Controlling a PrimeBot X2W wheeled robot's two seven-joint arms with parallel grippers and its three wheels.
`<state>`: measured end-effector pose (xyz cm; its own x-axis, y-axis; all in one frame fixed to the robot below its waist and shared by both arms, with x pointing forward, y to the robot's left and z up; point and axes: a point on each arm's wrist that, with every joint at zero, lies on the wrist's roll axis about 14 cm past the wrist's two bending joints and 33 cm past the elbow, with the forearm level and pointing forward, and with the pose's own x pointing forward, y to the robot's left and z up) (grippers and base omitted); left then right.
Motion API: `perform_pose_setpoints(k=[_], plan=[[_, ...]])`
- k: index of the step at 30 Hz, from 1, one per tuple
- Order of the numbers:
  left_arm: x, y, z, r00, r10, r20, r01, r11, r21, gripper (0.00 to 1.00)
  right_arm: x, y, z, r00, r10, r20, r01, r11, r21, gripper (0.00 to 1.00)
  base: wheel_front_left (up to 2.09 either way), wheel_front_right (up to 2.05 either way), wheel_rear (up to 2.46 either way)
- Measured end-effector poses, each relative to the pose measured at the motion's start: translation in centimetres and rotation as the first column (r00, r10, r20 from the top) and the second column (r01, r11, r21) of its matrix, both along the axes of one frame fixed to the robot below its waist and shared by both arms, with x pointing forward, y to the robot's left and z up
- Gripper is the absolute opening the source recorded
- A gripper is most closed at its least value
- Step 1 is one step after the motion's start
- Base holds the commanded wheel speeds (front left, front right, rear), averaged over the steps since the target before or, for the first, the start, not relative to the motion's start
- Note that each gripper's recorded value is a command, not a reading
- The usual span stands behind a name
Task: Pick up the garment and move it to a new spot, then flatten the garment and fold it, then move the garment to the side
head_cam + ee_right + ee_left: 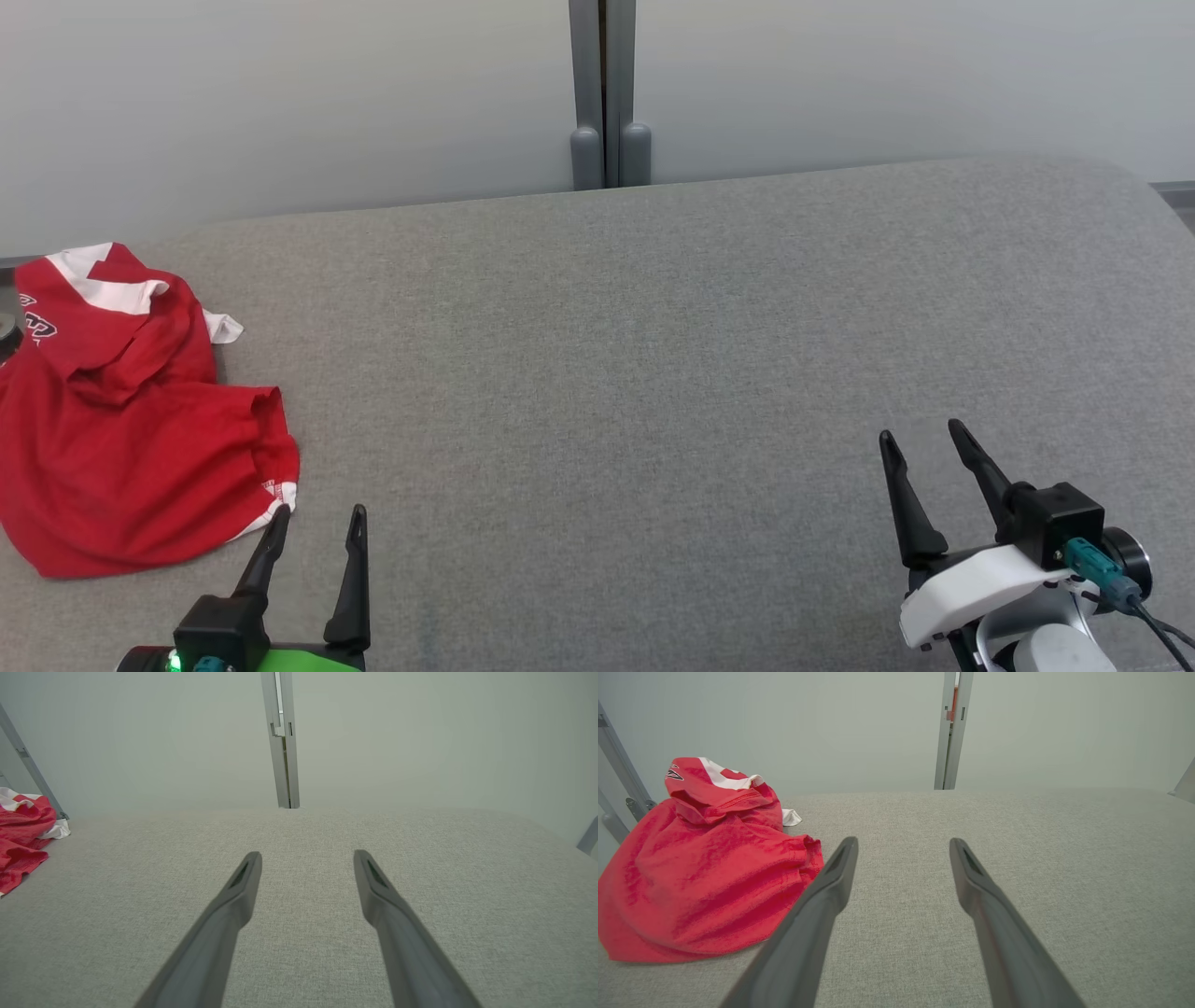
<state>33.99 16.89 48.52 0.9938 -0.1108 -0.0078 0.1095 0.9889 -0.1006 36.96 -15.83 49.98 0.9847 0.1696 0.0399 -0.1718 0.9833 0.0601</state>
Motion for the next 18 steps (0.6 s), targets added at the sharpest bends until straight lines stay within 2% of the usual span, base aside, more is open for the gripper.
perform_pose_setpoints(k=[18], plan=[[-0.6,-0.4,-1.8,0.999,-0.029,-0.028,0.031,0.997,0.07,1.0,-0.7,-0.2,-1.6,1.0,-0.001,-0.026,0.0,0.998,-0.062,1.0,0.0,0.0,0.0]])
